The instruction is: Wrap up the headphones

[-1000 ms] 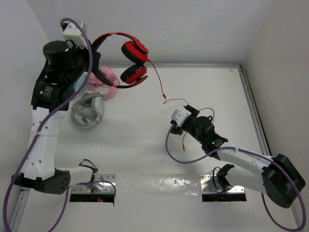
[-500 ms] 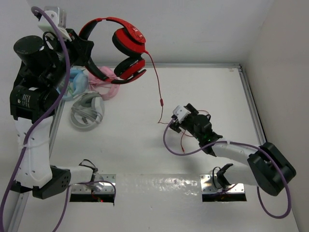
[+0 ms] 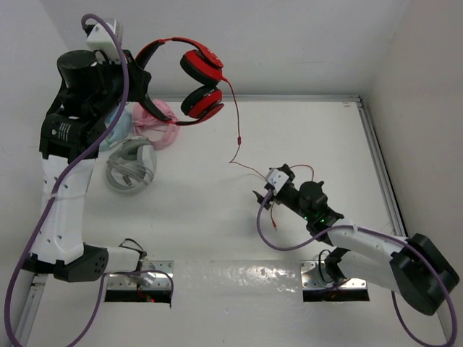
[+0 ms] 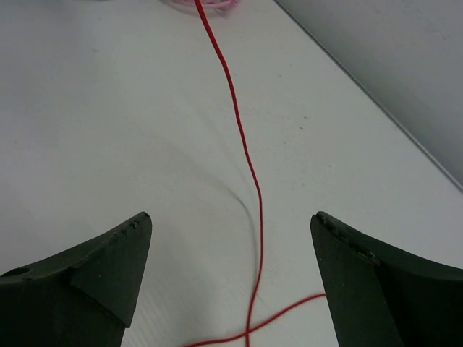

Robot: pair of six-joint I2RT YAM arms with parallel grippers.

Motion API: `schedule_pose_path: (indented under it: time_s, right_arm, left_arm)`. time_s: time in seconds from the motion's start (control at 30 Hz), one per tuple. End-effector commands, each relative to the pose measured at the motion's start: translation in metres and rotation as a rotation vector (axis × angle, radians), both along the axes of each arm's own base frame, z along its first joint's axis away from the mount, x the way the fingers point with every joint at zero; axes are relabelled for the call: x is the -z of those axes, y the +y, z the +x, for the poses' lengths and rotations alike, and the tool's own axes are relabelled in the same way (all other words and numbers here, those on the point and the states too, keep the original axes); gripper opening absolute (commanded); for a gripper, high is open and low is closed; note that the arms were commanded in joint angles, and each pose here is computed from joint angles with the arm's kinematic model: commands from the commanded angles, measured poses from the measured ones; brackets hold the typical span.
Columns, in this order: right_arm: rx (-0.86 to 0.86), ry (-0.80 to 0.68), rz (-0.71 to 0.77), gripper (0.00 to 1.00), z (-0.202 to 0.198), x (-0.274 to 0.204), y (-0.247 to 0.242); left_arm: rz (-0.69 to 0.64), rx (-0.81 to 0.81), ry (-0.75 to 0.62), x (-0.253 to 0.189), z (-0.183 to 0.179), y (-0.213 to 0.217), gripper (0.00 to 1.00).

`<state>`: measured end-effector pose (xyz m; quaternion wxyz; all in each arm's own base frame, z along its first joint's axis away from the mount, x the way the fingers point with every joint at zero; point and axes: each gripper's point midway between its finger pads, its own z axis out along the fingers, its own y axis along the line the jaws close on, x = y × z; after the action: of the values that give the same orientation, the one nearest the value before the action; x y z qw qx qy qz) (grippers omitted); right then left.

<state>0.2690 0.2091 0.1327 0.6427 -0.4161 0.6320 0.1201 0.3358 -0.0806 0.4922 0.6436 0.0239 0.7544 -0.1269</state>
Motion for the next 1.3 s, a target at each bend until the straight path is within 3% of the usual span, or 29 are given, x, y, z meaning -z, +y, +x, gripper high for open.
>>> schedule_pose_path:
  time_s: [0.0,0.23,0.33,0.5,0.6,0.63,0.67,0.83,0.97,1.1,1.13,1.27]
  right_arm:
    - [-0.058,0.023,0.182,0.88,0.002,-0.022,0.026]
    - [-0.120,-0.006,0.509,0.90,0.036,-0.063,0.077]
    - [-0.095,0.005,0.575,0.90,0.050,-0.064,0.090]
    - [0.031,0.000,0.580,0.73,0.083,-0.053,0.099]
    - [0.054,0.010,0.554,0.46,0.091,-0.046,0.101]
    - [0.034,0.013,0.549,0.10,0.087,-0.045,0.103]
    - [0.031,0.012,0.547,0.01,0.085,-0.043,0.104]
    - [-0.077,-0.049,0.349,0.00,0.037,-0.028,0.131]
    - [-0.205,0.036,0.192,0.00,-0.017,-0.007,0.173]
    - [-0.291,0.047,0.184,0.00,-0.051,-0.037,0.203]
    - [-0.312,0.017,0.210,0.00,-0.055,-0.065,0.215]
    - [-0.422,0.057,0.114,0.00,-0.090,-0.079,0.251]
  left_arm:
    - [-0.098,-0.002,-0.100,-0.033,-0.002,-0.002,0.00]
    - [-0.116,0.009,-0.078,-0.024,-0.001,-0.005,0.00]
    - [-0.119,0.014,-0.066,-0.019,0.001,-0.007,0.00]
    - [-0.121,0.018,-0.057,-0.014,0.003,-0.009,0.00]
    - [-0.116,0.010,-0.061,-0.014,0.004,-0.007,0.00]
    - [-0.113,0.001,-0.063,-0.014,0.003,-0.005,0.00]
    - [-0.111,-0.002,-0.061,-0.013,0.004,-0.005,0.00]
    - [-0.105,-0.034,-0.048,-0.001,0.017,-0.002,0.00]
    - [-0.111,-0.081,0.029,0.037,0.046,-0.001,0.00]
    - [-0.110,-0.194,0.079,0.081,0.070,0.012,0.00]
    - [-0.105,-0.220,0.089,0.090,0.074,0.015,0.00]
    - [-0.082,-0.288,0.148,0.134,0.095,0.022,0.00]
